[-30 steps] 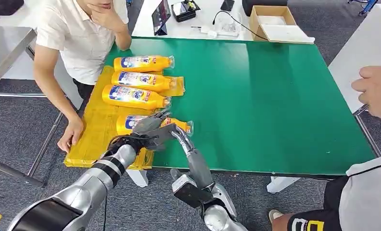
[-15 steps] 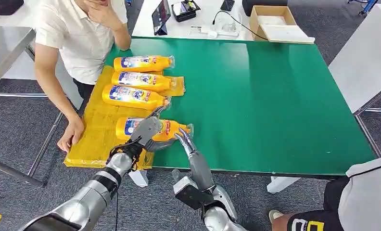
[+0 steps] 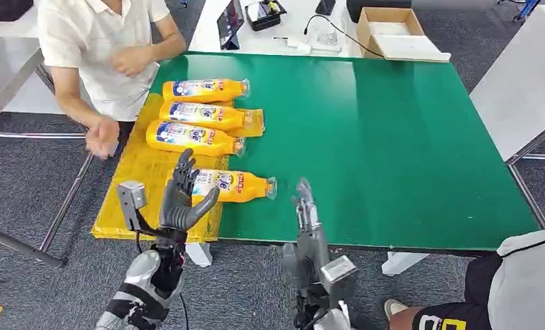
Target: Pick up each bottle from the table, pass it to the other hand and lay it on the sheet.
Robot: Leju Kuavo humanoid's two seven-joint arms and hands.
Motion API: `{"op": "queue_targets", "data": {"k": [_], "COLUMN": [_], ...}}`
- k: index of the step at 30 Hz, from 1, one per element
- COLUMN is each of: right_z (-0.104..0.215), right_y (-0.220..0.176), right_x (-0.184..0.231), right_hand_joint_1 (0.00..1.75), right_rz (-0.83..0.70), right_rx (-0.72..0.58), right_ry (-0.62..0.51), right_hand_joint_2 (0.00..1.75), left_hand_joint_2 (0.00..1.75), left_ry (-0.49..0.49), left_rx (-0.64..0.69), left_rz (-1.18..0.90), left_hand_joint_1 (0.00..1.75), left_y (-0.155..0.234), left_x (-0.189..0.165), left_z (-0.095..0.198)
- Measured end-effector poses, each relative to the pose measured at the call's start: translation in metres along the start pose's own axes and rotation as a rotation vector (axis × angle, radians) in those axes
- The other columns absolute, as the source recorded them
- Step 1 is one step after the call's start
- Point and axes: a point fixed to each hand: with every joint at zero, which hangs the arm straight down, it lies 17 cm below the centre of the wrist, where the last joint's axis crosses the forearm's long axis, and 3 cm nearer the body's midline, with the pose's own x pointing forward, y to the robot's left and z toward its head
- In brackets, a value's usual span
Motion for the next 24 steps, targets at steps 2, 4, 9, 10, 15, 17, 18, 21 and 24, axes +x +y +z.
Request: {"op": "queue_targets", "data": {"k": [2, 4, 9, 10, 15, 17, 18, 21, 24], "right_z": [0.005, 0.015, 0.027, 0.032, 0.055, 0.061, 0.062, 0.063, 0.063], "right_y": [-0.006, -0.008, -0.016, -0.018, -0.04, -0.051, -0.056, -0.065, -0.069], "right_x": [-0.006, -0.012, -0.028, -0.034, -0.054, -0.052, -0.05, -0.043, -0.038], "right_hand_joint_1": [0.0, 0.0, 0.0, 0.0, 0.0, 0.0, 0.0, 0.0, 0.0], "right_rz": [0.001, -0.015, 0.036, 0.039, 0.145, 0.212, 0.214, 0.189, 0.184], "right_rx": [-0.02, -0.033, -0.071, -0.085, -0.177, -0.225, -0.25, -0.299, -0.315], "right_ry": [0.029, 0.058, 0.14, 0.174, 0.292, 0.295, 0.295, 0.292, 0.284], "right_hand_joint_2": [0.0, 0.0, 0.0, 1.75, 0.0, 0.0, 0.0, 0.0, 0.0], "left_hand_joint_2": [1.75, 1.75, 1.75, 1.75, 1.75, 1.75, 1.75, 1.75, 1.75], "left_ry": [-0.037, -0.058, -0.083, -0.086, -0.097, -0.122, -0.129, -0.131, -0.135], "left_rx": [0.03, 0.046, 0.045, 0.048, 0.055, 0.071, 0.081, 0.092, 0.095], "left_rz": [-0.008, -0.018, -0.057, -0.079, -0.116, -0.088, -0.065, -0.046, -0.041], "left_hand_joint_1": [0.0, 0.0, 0.0, 0.0, 0.0, 0.0, 0.0, 0.0, 0.0], "left_y": [0.001, 0.001, -0.006, -0.007, -0.012, -0.011, -0.009, -0.008, -0.008], "left_x": [0.013, 0.019, 0.028, 0.027, 0.028, 0.034, 0.035, 0.036, 0.037], "left_z": [0.012, 0.024, 0.045, 0.051, 0.078, 0.085, 0.088, 0.092, 0.093]}}
